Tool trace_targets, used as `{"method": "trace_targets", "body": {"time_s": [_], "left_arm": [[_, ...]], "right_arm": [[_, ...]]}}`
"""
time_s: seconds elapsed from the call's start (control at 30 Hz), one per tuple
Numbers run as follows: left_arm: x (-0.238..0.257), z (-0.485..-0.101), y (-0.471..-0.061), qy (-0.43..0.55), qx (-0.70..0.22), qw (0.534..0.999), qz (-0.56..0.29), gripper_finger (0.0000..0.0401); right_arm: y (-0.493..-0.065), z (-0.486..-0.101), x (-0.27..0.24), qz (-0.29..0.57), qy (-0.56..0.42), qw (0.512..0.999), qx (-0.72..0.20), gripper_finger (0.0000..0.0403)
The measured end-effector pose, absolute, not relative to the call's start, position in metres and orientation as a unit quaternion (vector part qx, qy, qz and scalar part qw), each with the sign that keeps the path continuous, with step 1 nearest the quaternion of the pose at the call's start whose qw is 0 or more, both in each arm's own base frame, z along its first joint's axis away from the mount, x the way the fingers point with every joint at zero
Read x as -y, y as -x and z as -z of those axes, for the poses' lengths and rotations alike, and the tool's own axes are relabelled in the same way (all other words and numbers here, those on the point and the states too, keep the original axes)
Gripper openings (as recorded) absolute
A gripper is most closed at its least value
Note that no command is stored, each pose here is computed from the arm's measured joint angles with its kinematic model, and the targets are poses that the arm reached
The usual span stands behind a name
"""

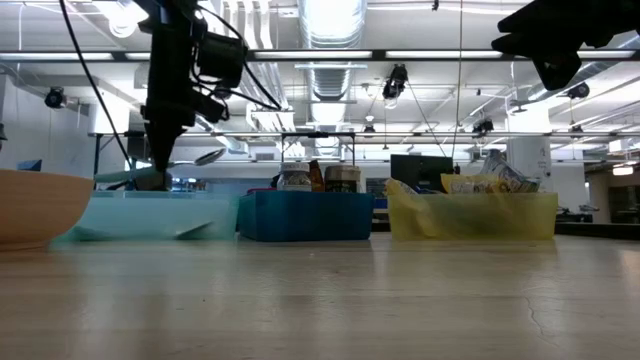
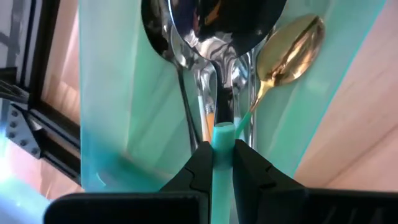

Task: Pick & Place Food Item
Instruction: Put the green spoon into the green bin

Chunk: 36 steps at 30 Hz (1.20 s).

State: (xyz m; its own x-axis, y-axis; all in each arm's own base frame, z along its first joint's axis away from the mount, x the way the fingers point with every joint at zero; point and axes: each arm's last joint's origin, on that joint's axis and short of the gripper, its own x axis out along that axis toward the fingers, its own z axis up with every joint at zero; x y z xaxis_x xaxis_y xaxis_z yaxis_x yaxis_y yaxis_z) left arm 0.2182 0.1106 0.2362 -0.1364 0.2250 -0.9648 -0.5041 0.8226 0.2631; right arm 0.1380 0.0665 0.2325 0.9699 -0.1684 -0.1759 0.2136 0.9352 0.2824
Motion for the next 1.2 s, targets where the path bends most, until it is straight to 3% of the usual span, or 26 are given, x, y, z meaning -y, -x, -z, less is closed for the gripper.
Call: {"method": "trace_targets", "body": {"time_s": [1.2], "left_arm": [[-0.098,-0.159,-0.200,0.151,-0.690,0.670,-0.228,0.0026]], "right_arm": [[-0.138,-0.233,-0.066,0.097,-0.151,0.981,-0.075,0.0119]]}}
